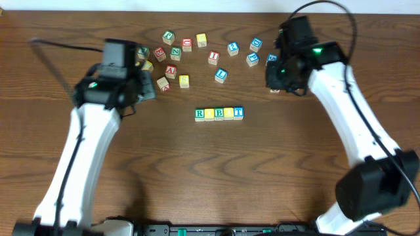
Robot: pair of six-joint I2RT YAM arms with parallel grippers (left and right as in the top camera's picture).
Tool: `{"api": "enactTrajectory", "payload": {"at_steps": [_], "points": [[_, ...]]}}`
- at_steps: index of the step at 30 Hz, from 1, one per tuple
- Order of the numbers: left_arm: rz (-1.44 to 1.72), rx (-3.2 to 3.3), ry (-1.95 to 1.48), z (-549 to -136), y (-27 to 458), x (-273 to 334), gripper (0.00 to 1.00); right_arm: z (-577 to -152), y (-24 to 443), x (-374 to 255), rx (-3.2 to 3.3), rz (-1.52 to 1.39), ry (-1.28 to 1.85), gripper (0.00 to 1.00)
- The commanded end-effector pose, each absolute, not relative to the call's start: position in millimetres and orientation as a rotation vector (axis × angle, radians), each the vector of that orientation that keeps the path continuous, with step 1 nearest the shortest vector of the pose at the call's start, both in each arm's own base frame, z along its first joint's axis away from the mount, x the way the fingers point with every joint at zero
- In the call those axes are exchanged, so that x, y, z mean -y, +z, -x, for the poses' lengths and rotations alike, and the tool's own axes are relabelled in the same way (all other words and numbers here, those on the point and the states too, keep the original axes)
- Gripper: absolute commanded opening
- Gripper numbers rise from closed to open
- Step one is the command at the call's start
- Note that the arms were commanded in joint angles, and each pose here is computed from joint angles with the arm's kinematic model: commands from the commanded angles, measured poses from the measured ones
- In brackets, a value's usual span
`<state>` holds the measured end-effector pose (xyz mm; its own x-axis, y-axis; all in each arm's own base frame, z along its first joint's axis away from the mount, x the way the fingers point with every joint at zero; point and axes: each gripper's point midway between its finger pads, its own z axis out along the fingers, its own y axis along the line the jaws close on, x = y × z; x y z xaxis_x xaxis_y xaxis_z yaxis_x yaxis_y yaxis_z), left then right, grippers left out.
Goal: Spell out ROBOT
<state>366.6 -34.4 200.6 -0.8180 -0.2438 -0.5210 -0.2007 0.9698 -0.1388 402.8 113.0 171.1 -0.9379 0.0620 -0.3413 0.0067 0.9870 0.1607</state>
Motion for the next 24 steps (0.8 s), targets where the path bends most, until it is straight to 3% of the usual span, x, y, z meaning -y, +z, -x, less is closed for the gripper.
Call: {"api": "enactTrajectory", "payload": {"at_steps": [1,3,9,13,18,24], "points": [[0.332,-2.462,-0.092,-359.2,236.1,18.8,0.11,-404.3,199.6,-98.7,-2.707,-0.057,0.222,0.29],[0.342,-2.426,-0.096,-353.4,248.7,14.5,0.17,-403.8,207.8,-92.0,-2.685,-0.076,0.223,0.36],[0.339,-2.353,-0.111,-338.5,274.7,12.3,0.52,-403.2,218.2,-78.6,-2.657,-0.117,0.219,0.56],[0.341,-2.373,-0.107,-329.1,273.6,11.6,0.63,-403.6,218.3,-75.7,-2.657,-0.126,0.217,0.62],[0.345,-2.409,-0.098,-324.1,266.9,11.2,0.7,-403.8,218.4,-75.7,-2.656,-0.126,0.217,0.67],[0.346,-2.42,-0.096,-322.4,264.7,11.1,0.98,-404.5,218.6,-74.8,-2.653,-0.128,0.21,0.78]]}}
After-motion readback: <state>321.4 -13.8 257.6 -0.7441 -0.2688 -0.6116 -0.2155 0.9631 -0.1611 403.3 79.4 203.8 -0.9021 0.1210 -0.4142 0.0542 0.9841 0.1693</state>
